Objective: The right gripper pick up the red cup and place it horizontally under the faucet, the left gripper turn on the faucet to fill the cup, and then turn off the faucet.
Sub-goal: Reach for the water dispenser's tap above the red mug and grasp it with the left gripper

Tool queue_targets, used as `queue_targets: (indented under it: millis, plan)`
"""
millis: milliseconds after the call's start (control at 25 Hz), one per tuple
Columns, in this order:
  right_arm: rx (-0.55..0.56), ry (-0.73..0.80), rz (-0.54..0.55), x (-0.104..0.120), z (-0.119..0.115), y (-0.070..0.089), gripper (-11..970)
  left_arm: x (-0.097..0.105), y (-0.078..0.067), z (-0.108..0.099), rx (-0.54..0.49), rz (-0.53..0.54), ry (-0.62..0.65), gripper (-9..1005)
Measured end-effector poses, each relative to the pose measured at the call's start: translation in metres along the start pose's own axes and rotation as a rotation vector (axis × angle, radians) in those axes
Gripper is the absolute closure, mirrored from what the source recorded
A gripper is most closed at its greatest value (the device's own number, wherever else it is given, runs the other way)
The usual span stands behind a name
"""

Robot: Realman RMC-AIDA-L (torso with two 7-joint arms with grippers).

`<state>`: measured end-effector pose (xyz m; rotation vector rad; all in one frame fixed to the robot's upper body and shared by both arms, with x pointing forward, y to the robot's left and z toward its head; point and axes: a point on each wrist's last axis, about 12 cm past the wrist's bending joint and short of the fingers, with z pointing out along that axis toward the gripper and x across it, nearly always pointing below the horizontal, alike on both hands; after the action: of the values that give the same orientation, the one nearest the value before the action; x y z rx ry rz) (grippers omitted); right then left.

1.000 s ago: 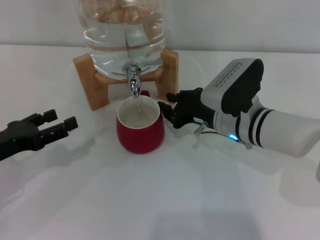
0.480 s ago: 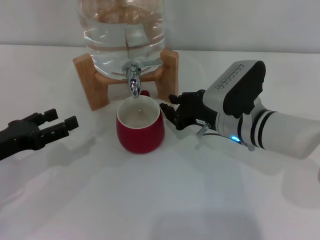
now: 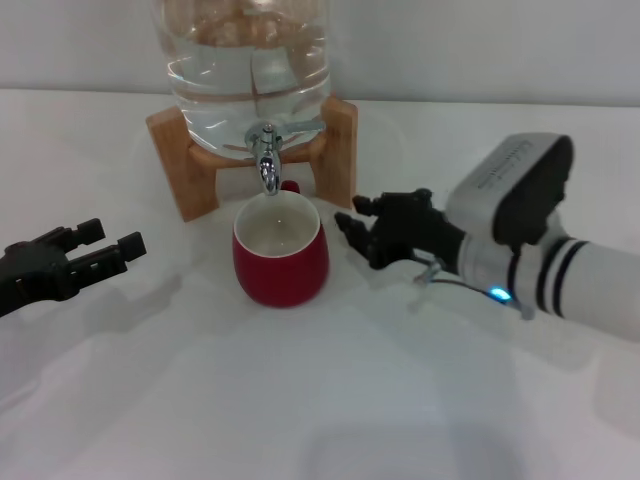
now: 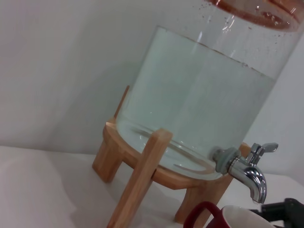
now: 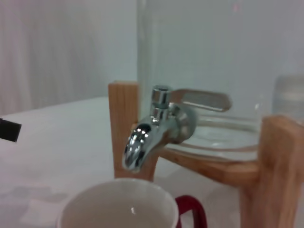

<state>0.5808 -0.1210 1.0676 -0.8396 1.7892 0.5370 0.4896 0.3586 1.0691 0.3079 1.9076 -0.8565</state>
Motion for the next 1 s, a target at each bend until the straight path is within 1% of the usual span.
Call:
queue_targets:
  millis: [200, 320, 480, 560, 680, 800, 880, 1000]
  plan:
    - [-0.005, -0.048, 0.012, -0.004, -0.028, -0.007, 660, -0.001, 0.0, 0.0, 0.001, 0.002, 0.001, 109]
    - [0.018, -0.076, 0.021, -0.003, -0.049, -0.011, 658, -0.001, 0.0, -0.001, 0.001, 0.003, 0.002, 109]
    - [0.057, -0.095, 0.003, 0.005, -0.079, -0.019, 655, -0.002, 0.001, -0.003, 0.001, 0.007, 0.004, 109]
    - [0.054, -0.112, 0.006, 0.01, -0.092, -0.021, 653, -0.002, 0.002, -0.003, 0.0, 0.008, 0.004, 109]
    - [0.039, -0.156, 0.038, 0.018, -0.114, -0.028, 639, -0.003, 0.002, -0.003, 0.002, 0.01, 0.004, 109]
    - [0.067, -0.188, 0.072, 0.027, -0.131, -0.032, 624, -0.004, 0.002, -0.002, 0.004, 0.013, 0.004, 109]
    - [0.084, -0.201, 0.078, 0.031, -0.137, -0.032, 576, -0.005, 0.002, -0.002, 0.004, 0.013, 0.004, 109]
    - [0.089, -0.209, 0.079, 0.032, -0.139, -0.031, 505, -0.005, 0.002, -0.002, 0.003, 0.014, 0.004, 109]
